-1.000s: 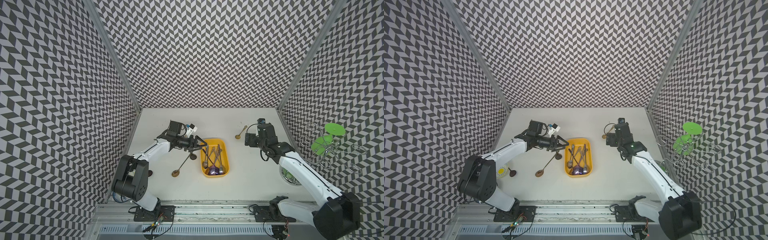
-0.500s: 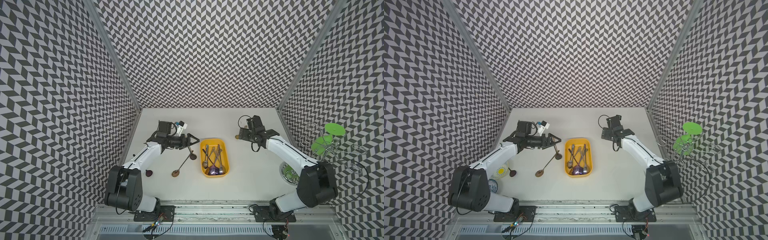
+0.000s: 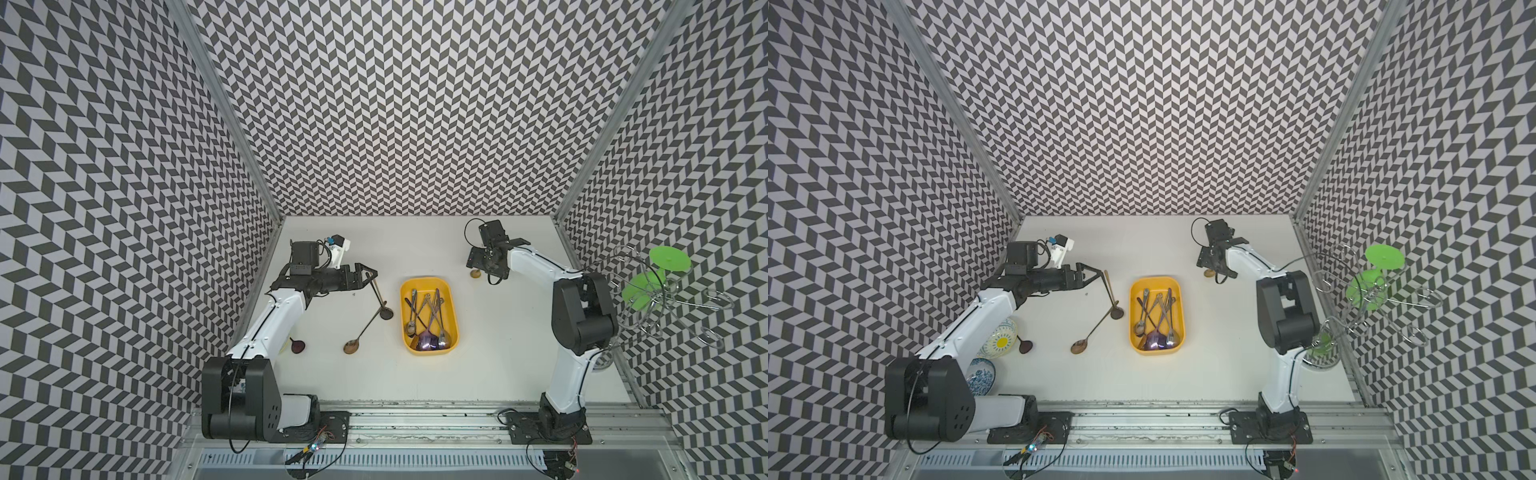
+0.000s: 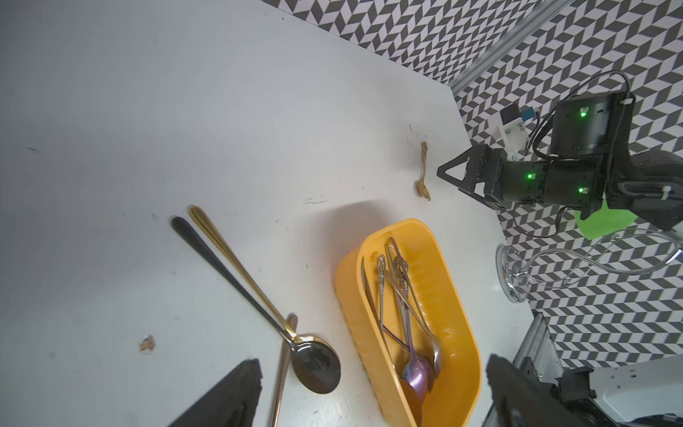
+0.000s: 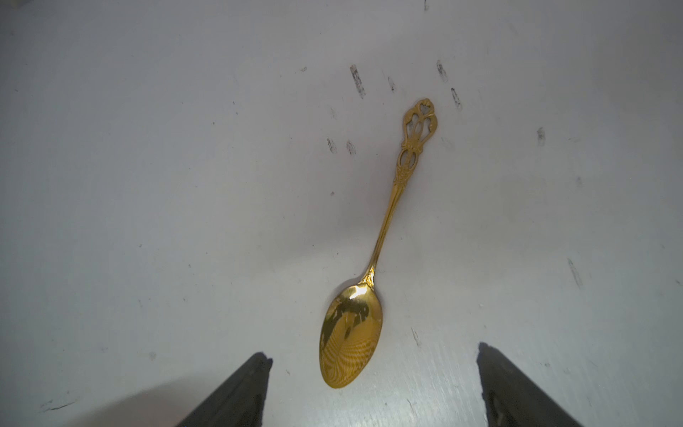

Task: Put the spoon into the storage box
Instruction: Pick up the spoon from the center of the board, then place the spoon in the storage box, then pick up the spoon from the center of the board.

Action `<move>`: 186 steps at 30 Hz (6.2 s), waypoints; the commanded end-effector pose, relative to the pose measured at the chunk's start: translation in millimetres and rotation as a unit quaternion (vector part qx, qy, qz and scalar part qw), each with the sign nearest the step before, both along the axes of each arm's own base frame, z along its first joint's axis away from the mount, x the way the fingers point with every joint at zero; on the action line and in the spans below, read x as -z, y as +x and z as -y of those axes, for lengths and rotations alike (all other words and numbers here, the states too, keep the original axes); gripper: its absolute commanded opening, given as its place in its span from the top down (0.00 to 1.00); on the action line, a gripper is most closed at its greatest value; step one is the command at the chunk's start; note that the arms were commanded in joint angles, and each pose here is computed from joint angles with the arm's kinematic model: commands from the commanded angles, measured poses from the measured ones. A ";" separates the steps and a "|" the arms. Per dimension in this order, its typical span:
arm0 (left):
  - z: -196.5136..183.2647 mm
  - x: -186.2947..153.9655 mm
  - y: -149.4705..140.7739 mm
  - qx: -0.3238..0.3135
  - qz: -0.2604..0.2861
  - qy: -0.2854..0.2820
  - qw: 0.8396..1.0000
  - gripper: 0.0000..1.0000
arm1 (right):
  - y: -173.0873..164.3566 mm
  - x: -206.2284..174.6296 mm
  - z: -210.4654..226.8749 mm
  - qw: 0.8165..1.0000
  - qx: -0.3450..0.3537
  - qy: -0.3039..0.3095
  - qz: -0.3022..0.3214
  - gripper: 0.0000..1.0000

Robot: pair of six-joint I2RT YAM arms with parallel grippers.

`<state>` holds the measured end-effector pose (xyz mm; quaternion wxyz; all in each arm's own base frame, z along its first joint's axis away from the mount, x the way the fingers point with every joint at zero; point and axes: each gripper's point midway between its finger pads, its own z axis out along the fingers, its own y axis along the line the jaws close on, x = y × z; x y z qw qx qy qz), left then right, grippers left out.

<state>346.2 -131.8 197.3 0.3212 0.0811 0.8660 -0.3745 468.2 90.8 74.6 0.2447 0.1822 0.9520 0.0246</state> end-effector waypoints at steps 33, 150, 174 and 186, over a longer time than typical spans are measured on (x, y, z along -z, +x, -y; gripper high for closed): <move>-41.3 -3.0 7.6 -0.038 0.062 0.138 0.988 0.01 | 42.1 69.3 10.4 0.997 -0.017 -0.049 -0.056 0.89; -5.1 180.0 -100.3 0.274 -0.091 0.416 0.862 1.00 | -179.3 -189.0 38.5 0.900 -0.087 -0.166 0.395 0.00; -68.8 134.3 -115.3 0.309 -0.110 0.501 0.801 1.00 | -180.9 -184.9 44.0 0.901 -0.077 -0.174 0.390 0.00; 0.8 56.9 -59.1 0.261 -0.053 0.317 0.910 1.00 | -181.0 -186.2 46.3 0.900 -0.070 -0.178 0.391 0.00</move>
